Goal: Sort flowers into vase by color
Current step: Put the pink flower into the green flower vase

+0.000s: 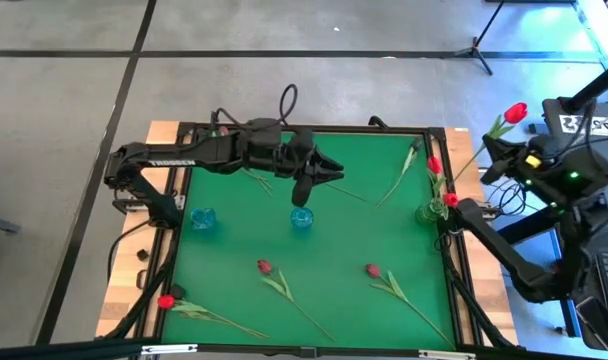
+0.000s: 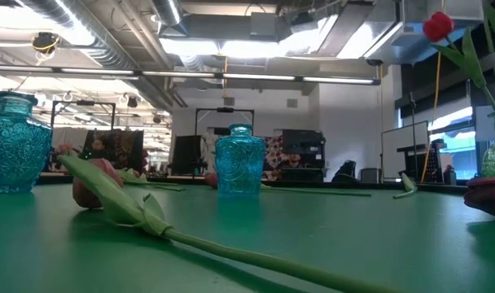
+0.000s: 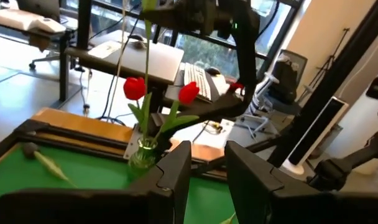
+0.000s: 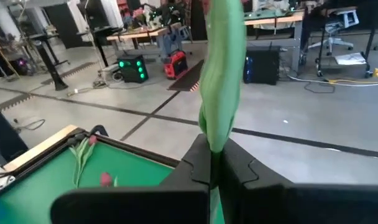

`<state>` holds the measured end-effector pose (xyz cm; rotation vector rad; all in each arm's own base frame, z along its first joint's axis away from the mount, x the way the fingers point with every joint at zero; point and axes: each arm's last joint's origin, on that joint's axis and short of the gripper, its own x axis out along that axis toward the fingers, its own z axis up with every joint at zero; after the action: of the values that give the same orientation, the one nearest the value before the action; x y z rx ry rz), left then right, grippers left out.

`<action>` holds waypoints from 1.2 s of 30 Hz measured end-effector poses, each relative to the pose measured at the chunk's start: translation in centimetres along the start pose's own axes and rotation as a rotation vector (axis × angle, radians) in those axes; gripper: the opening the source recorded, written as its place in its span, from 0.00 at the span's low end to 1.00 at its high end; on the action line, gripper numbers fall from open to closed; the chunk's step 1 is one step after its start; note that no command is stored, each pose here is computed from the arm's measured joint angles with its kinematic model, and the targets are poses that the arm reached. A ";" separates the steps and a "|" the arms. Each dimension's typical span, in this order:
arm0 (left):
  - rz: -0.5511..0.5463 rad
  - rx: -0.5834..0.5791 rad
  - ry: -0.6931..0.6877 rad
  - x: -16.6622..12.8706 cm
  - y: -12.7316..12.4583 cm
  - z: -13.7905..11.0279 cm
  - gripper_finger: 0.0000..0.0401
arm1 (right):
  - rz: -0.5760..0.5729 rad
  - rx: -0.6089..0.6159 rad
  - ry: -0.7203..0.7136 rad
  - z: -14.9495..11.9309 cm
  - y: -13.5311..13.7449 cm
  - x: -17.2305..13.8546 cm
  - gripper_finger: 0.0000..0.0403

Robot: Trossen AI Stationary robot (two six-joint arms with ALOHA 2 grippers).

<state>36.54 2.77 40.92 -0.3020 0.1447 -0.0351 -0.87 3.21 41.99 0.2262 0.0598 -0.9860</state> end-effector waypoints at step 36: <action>0.046 -0.001 0.013 -0.7 -0.2 0.1 0.24 | 0.152 -0.129 0.305 -7.5 -0.8 2.1 0.10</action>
<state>35.90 2.67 41.15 -0.2996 0.1648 0.0086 0.05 2.71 34.20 0.2574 0.3781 -0.7873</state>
